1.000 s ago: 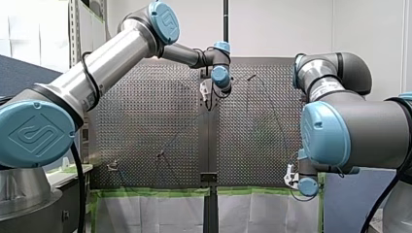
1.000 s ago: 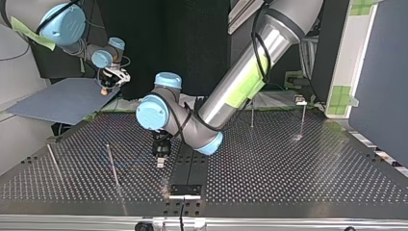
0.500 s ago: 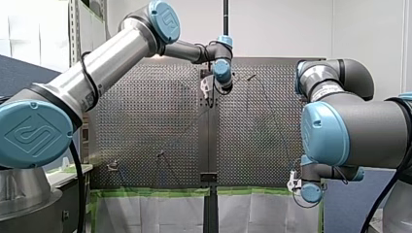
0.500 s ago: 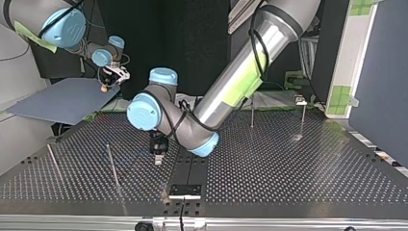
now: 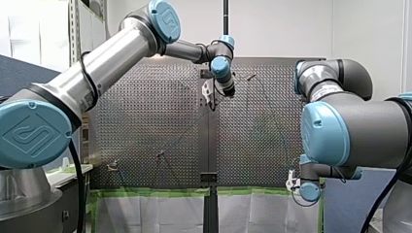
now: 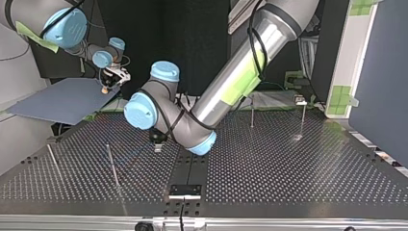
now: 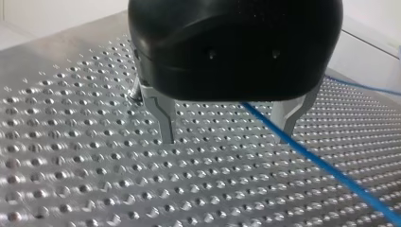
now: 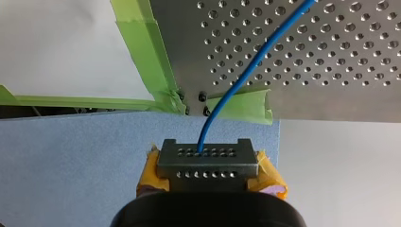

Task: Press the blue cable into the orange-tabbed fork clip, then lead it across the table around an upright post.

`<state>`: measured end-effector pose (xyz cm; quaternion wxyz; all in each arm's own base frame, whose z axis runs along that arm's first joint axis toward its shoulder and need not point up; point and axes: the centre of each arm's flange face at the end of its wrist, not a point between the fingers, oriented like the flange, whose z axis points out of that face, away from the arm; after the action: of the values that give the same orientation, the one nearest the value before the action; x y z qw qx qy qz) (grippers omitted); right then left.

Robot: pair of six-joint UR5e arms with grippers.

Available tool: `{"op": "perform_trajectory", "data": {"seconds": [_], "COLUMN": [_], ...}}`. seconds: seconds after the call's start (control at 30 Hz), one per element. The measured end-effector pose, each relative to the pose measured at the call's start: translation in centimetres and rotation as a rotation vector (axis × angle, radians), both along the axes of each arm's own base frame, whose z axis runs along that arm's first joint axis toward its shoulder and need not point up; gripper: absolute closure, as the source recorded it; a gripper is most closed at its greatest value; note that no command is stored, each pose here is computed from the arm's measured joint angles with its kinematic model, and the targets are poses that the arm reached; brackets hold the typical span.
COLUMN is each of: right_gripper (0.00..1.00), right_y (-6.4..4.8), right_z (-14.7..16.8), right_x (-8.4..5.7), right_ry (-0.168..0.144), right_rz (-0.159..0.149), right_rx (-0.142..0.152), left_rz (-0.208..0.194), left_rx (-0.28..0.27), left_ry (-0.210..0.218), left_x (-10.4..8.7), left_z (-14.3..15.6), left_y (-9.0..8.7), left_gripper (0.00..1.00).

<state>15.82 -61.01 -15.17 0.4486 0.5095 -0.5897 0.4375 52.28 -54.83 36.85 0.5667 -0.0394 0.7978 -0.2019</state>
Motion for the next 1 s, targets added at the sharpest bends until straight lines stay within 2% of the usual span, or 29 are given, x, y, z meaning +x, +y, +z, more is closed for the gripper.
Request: {"op": "perform_trajectory", "data": {"seconds": [0.23, 0.6, 0.8, 1.0], "right_gripper": [1.00, 1.00, 1.00, 1.00], "right_y": [0.0, 0.0, 0.0, 0.0], "right_z": [0.0, 0.0, 0.0, 0.0], "right_x": [0.1, 0.2, 0.2, 0.2], "right_ry": [-0.001, -0.004, -0.005, -0.005], "right_rz": [0.002, 0.011, 0.012, 0.012], "right_rx": [0.001, 0.001, 0.001, 0.001], "left_rz": [0.015, 0.071, 0.084, 0.069], "left_rx": [-0.019, -0.042, -0.039, -0.038], "left_ry": [0.071, 0.168, 0.185, 0.183], "left_x": [-0.7, -1.3, -1.8, -2.8], "left_z": [-0.4, -0.7, -0.2, 1.0], "left_y": [0.5, 1.8, 2.1, 2.7], "left_gripper": [0.00, 0.00, 0.00, 0.00]}}
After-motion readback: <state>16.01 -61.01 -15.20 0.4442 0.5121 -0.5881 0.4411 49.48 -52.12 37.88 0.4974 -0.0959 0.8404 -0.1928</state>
